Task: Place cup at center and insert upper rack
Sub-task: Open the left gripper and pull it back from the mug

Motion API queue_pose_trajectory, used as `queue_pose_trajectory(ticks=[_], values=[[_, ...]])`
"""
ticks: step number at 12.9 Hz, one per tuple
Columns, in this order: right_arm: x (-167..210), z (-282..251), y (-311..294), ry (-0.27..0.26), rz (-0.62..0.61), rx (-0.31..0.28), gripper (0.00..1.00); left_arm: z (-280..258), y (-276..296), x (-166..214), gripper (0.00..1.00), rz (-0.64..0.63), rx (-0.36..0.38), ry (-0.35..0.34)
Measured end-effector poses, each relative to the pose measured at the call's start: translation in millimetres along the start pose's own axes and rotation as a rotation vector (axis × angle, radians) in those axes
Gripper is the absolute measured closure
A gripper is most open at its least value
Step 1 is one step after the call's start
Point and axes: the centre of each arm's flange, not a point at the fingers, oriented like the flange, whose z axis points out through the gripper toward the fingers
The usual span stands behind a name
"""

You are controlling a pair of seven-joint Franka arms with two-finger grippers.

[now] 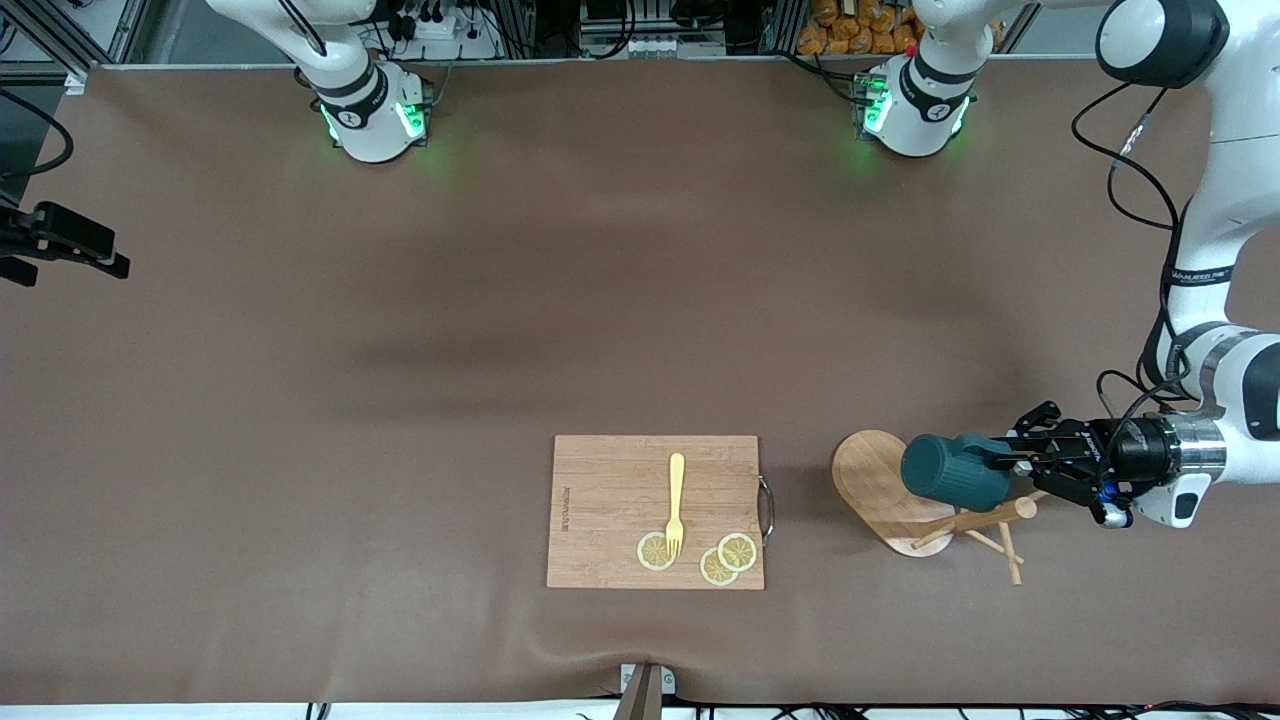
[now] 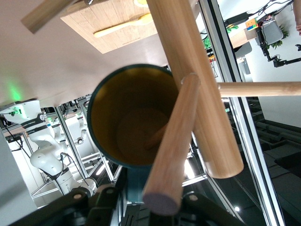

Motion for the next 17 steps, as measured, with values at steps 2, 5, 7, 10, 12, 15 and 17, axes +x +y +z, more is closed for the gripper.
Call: queue_pose_trajectory(ticks=[2,5,7,10,12,15,17], values=[[0,0,0,0.0,0.0,0.0,0.0,0,1,-1,0.62,0.001,-0.005,-0.005],[0,0,0,0.001,0.0,0.0,0.0,5,3,-3,0.33,0.006,-0.002,-0.011],[0,-1,1,0.005,0.001,-0.001,0.0,7,7,-7,0.1,0.018,-0.001,-0.016],[1,-1,1,0.008,0.002,-0.001,0.0,3,16,-18,0.0,0.047,-0.007,-0.011],[1,-1,1,0.009,0.002,-0.001,0.0,1,25,-34,0.0,0.072,-0.006,-0.003],[1,-1,1,0.01,0.002,-0.001,0.0,-7,42,-83,0.0,0.135,0.004,0.038],[1,-1,1,0.01,0.002,-0.001,0.0,-10,48,-123,0.0,0.182,0.07,0.121]])
